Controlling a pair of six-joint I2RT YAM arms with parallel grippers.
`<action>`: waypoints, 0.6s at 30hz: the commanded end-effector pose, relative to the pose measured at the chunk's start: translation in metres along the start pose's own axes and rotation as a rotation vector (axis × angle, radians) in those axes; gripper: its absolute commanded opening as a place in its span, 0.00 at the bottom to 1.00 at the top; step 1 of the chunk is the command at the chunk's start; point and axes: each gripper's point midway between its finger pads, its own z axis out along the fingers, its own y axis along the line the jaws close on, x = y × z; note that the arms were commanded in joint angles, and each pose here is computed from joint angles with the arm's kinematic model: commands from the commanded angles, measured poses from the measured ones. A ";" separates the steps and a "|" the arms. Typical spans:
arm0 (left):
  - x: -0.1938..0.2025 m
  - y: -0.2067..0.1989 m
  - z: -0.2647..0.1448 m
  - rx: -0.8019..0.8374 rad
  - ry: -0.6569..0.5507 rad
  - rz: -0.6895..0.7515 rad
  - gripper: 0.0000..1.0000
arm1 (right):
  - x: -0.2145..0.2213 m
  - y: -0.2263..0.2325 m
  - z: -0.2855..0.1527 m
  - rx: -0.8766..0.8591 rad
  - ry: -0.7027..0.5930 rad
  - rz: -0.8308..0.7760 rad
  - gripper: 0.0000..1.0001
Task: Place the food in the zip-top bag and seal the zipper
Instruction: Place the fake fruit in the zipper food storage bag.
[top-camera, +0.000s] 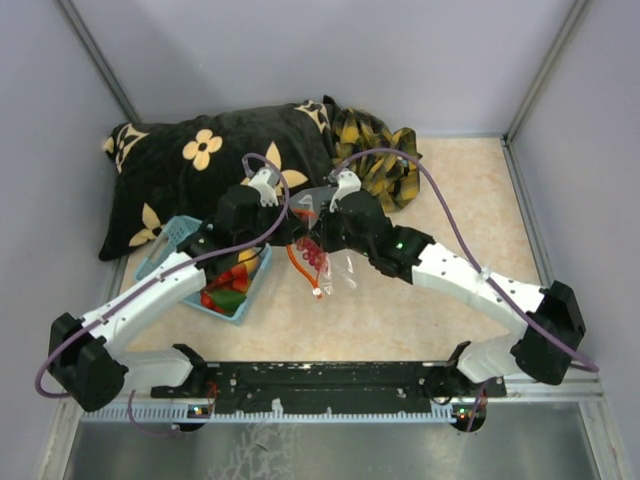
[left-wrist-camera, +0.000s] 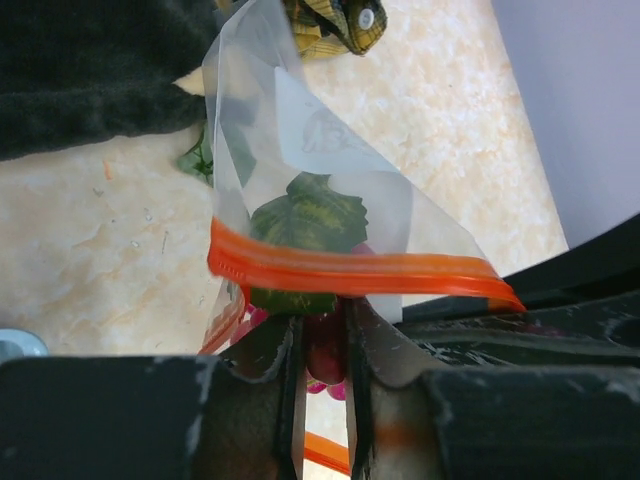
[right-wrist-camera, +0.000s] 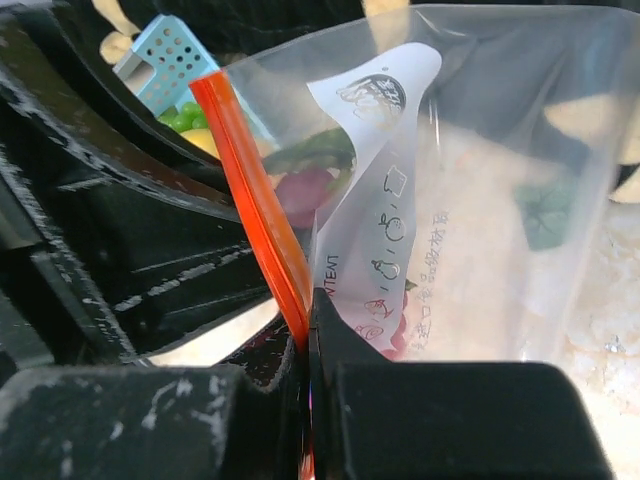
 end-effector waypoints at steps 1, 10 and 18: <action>-0.036 -0.039 -0.021 0.136 -0.119 -0.013 0.23 | -0.024 0.011 -0.014 -0.039 -0.106 0.050 0.00; -0.026 -0.031 -0.026 0.127 -0.129 -0.056 0.33 | -0.025 0.033 -0.021 -0.225 -0.129 0.124 0.00; -0.029 -0.027 -0.040 0.090 -0.128 -0.026 0.51 | -0.023 0.027 -0.021 -0.219 -0.140 0.178 0.00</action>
